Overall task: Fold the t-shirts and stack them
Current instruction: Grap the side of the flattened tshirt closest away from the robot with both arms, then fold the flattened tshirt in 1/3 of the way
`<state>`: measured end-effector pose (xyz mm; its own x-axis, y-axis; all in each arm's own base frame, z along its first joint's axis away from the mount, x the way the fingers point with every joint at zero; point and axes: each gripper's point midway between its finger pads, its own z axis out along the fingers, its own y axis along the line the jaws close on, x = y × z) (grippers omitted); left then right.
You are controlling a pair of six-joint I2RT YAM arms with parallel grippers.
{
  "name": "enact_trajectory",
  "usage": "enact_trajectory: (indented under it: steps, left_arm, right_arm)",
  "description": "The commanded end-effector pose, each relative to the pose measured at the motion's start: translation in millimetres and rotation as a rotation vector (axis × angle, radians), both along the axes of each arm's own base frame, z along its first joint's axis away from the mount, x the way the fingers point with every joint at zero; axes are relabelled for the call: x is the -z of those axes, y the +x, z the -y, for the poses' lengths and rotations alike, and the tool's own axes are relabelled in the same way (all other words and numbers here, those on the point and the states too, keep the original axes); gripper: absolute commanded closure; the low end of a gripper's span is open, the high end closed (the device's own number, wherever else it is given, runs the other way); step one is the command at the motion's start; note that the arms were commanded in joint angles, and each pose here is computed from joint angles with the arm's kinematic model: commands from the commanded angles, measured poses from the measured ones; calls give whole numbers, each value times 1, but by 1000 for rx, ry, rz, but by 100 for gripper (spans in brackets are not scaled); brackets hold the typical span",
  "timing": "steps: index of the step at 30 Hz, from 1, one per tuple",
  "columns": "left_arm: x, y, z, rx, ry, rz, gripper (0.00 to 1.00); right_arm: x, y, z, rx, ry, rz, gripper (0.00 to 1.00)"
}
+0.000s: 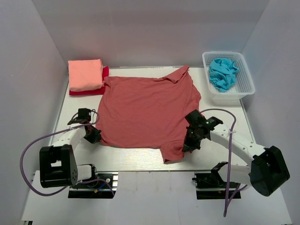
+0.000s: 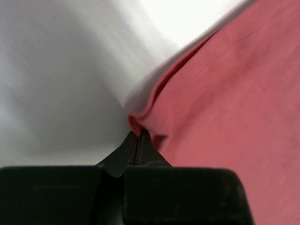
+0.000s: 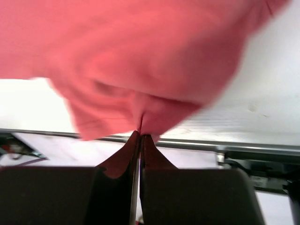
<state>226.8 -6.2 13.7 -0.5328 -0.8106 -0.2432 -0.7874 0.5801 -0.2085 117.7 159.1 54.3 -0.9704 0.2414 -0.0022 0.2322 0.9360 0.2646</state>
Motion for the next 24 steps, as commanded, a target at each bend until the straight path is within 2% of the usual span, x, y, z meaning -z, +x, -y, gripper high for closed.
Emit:
enact_trajectory:
  steps: [1,7,9,11,12,14,16,24]
  left_arm:
    - [-14,-14,4,31,-16,-55,100]
    - [-50,6,5,35,-25,-18,100]
    - [-63,22,7,41,-38,17,100]
    - [-71,44,11,42,-64,52,100]
    - [-72,51,12,47,-75,57,100]
    - [-79,70,14,45,-92,83,100]
    - [-70,79,17,50,-116,45,100]
    - [-83,137,8,-5,-128,107,100]
  right_arm:
    - [-18,16,-1,1,-28,38,100]
    - [-51,58,-3,32,-74,83,100]
    - [-67,79,-6,37,-55,129,100]
    - [-64,96,4,63,-101,135,100]
    - [-78,109,1,70,-87,170,100]
    - [-76,122,7,95,-95,155,100]
    - [-86,141,7,123,-74,182,100]
    - [-104,202,11,172,-1,221,100]
